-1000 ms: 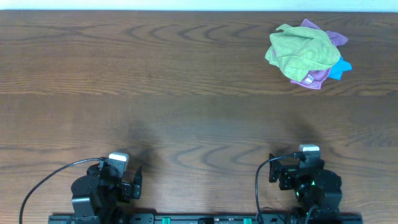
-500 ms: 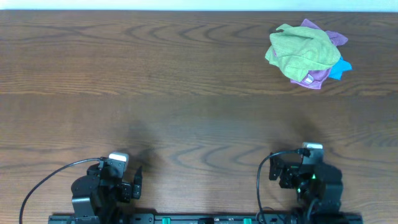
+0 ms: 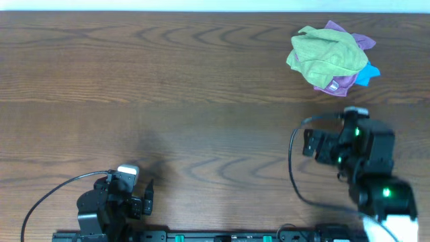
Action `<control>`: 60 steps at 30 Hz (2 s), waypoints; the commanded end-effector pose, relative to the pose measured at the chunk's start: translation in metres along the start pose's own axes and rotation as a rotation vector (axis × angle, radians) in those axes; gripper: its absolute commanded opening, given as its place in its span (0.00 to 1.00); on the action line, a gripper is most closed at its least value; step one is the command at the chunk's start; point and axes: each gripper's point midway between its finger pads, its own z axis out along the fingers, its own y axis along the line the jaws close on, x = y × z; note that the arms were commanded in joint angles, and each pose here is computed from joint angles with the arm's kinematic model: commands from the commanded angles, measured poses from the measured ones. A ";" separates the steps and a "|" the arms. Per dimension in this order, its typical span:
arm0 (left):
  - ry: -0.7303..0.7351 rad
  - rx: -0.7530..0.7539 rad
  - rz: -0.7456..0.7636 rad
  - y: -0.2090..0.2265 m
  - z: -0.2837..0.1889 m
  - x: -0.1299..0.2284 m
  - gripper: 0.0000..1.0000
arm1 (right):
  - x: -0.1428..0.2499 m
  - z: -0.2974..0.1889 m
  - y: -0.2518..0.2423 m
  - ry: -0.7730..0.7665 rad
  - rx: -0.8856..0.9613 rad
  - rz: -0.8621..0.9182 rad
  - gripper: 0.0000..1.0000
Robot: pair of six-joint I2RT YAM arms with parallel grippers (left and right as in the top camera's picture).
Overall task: Fold the cloth
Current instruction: 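Reach the right gripper to the cloth pile and grasp the green cloth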
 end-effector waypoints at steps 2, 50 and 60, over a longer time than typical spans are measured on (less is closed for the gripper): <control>0.059 0.008 0.018 -0.002 0.003 0.017 0.95 | -0.029 -0.002 -0.004 0.017 0.061 0.019 0.99; 0.059 0.008 0.018 -0.002 0.003 0.017 0.95 | -0.168 0.227 -0.057 -0.046 0.262 -0.033 0.90; 0.059 0.008 0.018 -0.002 0.003 0.017 0.95 | -0.171 0.237 -0.061 -0.062 0.266 -0.068 0.26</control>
